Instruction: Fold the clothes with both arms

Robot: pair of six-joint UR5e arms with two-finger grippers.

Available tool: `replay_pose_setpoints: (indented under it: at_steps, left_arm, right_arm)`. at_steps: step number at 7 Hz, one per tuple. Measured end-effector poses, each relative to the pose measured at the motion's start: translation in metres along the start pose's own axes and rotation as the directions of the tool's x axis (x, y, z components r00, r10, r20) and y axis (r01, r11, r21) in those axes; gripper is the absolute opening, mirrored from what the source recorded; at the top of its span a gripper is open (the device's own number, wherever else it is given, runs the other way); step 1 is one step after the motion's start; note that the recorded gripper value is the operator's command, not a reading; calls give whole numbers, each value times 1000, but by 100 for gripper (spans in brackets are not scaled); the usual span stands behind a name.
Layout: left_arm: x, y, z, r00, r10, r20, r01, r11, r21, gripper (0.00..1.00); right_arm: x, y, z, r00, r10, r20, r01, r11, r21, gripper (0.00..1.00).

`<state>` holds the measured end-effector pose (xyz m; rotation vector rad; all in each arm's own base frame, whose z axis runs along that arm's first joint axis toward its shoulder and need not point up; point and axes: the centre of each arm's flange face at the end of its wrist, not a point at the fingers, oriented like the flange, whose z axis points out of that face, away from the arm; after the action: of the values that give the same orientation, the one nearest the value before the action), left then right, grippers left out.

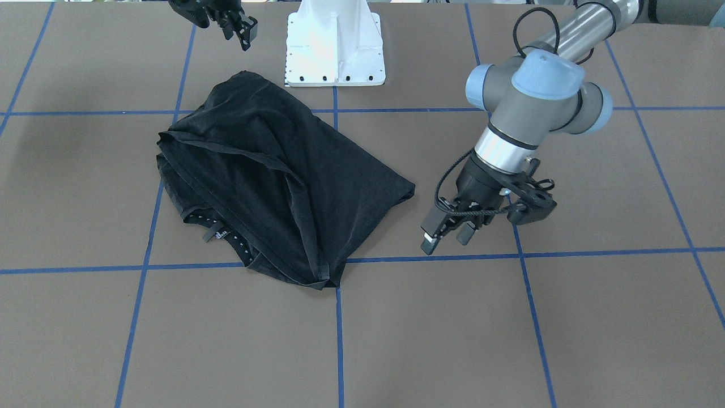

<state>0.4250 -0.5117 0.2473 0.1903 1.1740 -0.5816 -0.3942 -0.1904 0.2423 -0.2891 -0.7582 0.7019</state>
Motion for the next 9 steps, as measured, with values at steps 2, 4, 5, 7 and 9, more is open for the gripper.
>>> replay_pose_setpoints:
  at_steps: [2, 4, 5, 7, 9]
  left_arm:
    - [-34, 74, 17, 996, 41, 84, -38, 999, -31, 86]
    - [-56, 119, 45, 987, 76, 143, -65, 995, -80, 77]
    - [-63, 131, 54, 983, 86, 160, -72, 993, -95, 63]
    - [-67, 138, 60, 981, 94, 171, -77, 992, -104, 0]
    - [-69, 138, 61, 979, 101, 174, -83, 991, -107, 0]
  right_arm:
    - [-41, -59, -35, 993, -3, 116, -7, 997, 82, 100]
    - [-70, -98, -41, 989, -28, 146, 5, 988, 156, 100]
    - [-82, -109, -37, 989, -21, 143, -5, 984, 177, 100]
    - [-91, -121, -32, 991, -9, 137, -18, 980, 198, 100]
    - [-92, -125, -29, 991, -3, 131, -24, 978, 205, 100]
